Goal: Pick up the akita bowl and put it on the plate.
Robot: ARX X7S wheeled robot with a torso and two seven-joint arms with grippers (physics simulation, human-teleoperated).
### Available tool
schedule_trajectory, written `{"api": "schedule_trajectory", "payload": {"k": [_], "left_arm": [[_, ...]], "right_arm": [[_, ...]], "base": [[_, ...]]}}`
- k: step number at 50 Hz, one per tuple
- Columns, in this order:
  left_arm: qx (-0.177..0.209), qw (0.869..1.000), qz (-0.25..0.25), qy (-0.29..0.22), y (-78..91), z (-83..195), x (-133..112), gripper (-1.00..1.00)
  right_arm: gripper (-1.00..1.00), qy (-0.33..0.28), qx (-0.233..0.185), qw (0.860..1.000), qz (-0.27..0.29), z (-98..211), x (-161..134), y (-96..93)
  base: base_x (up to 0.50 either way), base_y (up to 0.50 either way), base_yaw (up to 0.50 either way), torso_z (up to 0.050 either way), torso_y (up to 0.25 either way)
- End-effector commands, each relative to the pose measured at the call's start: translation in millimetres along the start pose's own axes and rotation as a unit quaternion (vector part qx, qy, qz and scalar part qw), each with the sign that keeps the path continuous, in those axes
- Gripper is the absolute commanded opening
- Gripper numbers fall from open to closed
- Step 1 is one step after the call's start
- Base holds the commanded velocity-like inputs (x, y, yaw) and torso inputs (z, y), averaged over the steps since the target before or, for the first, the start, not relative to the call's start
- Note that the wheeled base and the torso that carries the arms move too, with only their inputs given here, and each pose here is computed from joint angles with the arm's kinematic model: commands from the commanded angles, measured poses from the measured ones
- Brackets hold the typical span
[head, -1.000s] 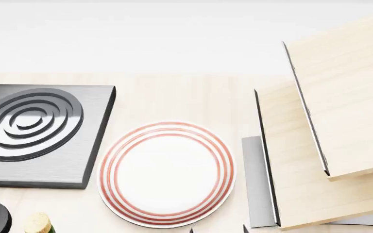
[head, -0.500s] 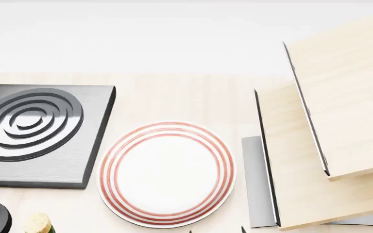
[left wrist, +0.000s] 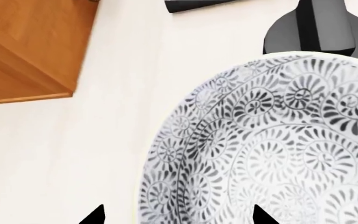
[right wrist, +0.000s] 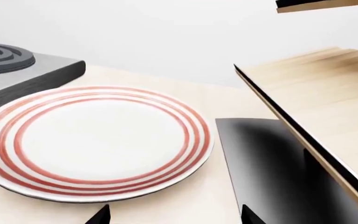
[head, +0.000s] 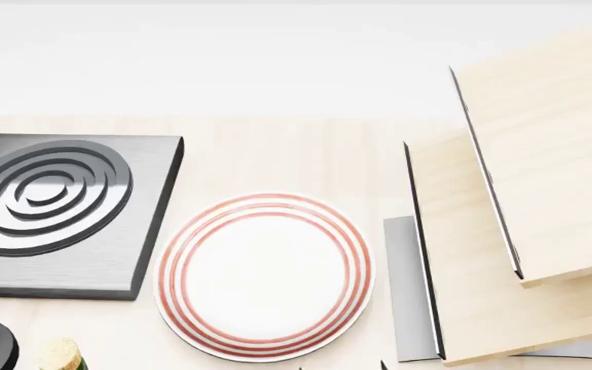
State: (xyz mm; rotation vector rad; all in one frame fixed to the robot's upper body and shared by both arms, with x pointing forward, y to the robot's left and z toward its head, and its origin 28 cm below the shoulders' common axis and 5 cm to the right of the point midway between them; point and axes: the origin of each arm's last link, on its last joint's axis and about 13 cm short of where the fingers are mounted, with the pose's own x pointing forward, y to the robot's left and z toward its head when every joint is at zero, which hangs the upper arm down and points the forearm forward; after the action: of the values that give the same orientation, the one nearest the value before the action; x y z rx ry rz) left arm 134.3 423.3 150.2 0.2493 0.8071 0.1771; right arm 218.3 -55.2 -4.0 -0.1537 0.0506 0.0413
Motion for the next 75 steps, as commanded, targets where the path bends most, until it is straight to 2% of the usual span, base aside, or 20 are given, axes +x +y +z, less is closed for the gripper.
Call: {"api": "schedule_trajectory", "payload": {"k": [1, 18, 36, 37, 48, 56, 57, 61, 75], "left_arm": [[-0.006, 1.0, -0.006, 0.003, -2.0, -5.7, 8.2, 1.0], [-0.03, 0.999, -0.02, 0.01, -3.7, -19.3, 24.0, 1.0], [-0.032, 0.999, -0.028, 0.002, -7.4, -23.9, 31.8, 1.0], [-0.032, 0.999, -0.028, 0.002, -7.5, -24.1, 32.6, -1.0], [-0.025, 0.999, -0.037, 0.001, -13.6, -23.4, 39.9, -1.0], [-0.004, 0.999, -0.012, -0.041, -14.1, -19.9, 40.5, -1.0], [-0.015, 0.999, -0.006, -0.05, -13.2, -17.6, 39.8, -1.0], [-0.004, 0.996, 0.006, -0.084, -12.4, -13.9, 35.8, -1.0], [-0.001, 0.995, 0.006, -0.102, -11.2, -4.1, 19.5, -1.0]], "right_arm": [[1.0, 0.003, -0.002, 1.0, 0.0, -0.9, 0.3, 0.7], [1.0, 0.007, -0.005, 1.0, 0.003, -3.2, 0.9, 2.5], [1.0, 0.009, -0.007, 1.0, 0.005, -3.2, 0.8, 3.4], [1.0, 0.009, -0.007, 1.0, 0.005, -3.4, 0.9, 3.5], [1.0, 0.007, -0.005, 1.0, 0.005, -2.4, -0.2, 3.0], [1.0, 0.01, -0.004, 1.0, 0.004, -4.9, 1.0, 2.7], [1.0, 0.01, -0.004, 1.0, 0.004, -4.6, 0.9, 2.9], [1.0, 0.01, -0.004, 1.0, 0.003, -4.8, 0.7, 2.8], [1.0, 0.011, -0.002, 1.0, 0.002, -6.6, 0.5, 2.4]], "base": [[0.0, 0.0, 0.0, 0.0, 0.0], [0.0, 0.0, 0.0, 0.0, 0.0], [0.0, 0.0, 0.0, 0.0, 0.0], [0.0, 0.0, 0.0, 0.0, 0.0], [0.01, 0.0, -0.01, -0.001, 0.0], [0.01, 0.0, -0.01, -0.005, 0.0], [0.0, 0.0, -0.01, 0.0, 0.0], [0.01, 0.0, -0.01, -0.005, 0.0], [0.0, 0.0, -0.01, -0.001, 0.0]]}}
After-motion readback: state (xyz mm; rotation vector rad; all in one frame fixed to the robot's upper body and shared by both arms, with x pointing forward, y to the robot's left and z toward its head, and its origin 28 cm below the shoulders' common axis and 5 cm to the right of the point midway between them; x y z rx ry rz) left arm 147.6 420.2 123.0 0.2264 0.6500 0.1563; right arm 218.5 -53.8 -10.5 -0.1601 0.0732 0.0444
